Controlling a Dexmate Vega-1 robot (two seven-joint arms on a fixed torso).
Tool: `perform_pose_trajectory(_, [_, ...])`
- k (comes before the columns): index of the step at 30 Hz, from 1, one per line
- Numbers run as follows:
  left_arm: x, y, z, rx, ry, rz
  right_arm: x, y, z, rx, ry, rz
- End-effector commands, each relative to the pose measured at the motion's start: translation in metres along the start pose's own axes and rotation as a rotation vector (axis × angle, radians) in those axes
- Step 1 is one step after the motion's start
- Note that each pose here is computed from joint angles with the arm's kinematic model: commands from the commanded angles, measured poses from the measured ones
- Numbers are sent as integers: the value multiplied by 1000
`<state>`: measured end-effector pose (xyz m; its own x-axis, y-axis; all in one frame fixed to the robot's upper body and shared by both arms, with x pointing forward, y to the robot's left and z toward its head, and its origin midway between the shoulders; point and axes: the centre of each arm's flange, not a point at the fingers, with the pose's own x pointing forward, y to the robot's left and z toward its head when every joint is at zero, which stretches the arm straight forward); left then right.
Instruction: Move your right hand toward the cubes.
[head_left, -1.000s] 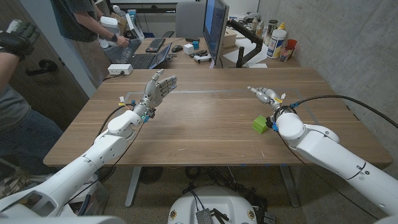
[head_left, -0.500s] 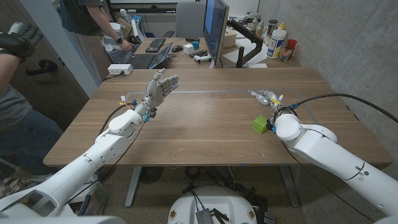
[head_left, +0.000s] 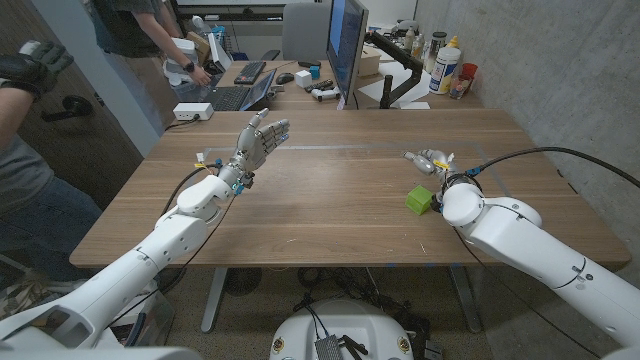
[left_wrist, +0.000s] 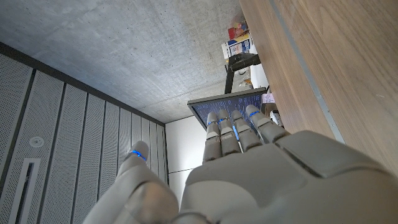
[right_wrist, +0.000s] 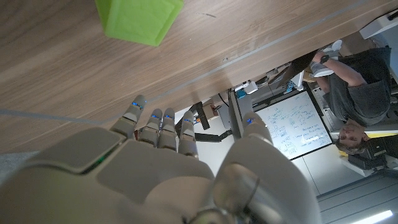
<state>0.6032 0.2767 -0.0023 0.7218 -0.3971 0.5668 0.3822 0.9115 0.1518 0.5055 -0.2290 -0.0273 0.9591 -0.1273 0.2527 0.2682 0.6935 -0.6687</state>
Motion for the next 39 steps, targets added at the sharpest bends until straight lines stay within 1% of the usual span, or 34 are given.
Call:
perform_pose_trajectory(1, [1, -5, 0, -2, -3, -1, -4, 0, 1, -83, 77, -1])
perform_pose_trajectory(8, [2, -10, 2, -5, -10, 2, -7, 3, 3, -139, 117, -7])
perform_pose_trajectory(14, [2, -20, 3, -17, -21, 3, -9, 3, 1, -163, 133, -12])
perform_pose_trajectory(17, [1, -25, 3, -23, -29, 4, -8, 7, 1, -189, 153, 2])
perform_pose_trajectory(21, [0, -28, 4, -22, -27, 0, -4, 11, 2, -208, 161, 22])
perform_pose_trajectory(24, [0, -27, 5, -17, -19, -6, -2, 13, 4, -206, 167, 20])
perform_pose_trajectory(29, [5, -20, 7, -10, -3, -32, 2, 18, 11, -205, 172, 14])
perform_pose_trajectory(35, [11, -16, 6, 5, 6, -65, 2, 26, 17, -212, 169, 7])
perform_pose_trajectory(36, [14, -15, 6, 4, 7, -69, 2, 28, 20, -212, 171, 5])
perform_pose_trajectory(38, [16, -14, 6, 6, 7, -71, 2, 29, 21, -214, 185, 6])
perform_pose_trajectory(39, [19, -12, 6, 8, 6, -73, 2, 31, 22, -212, 195, 7])
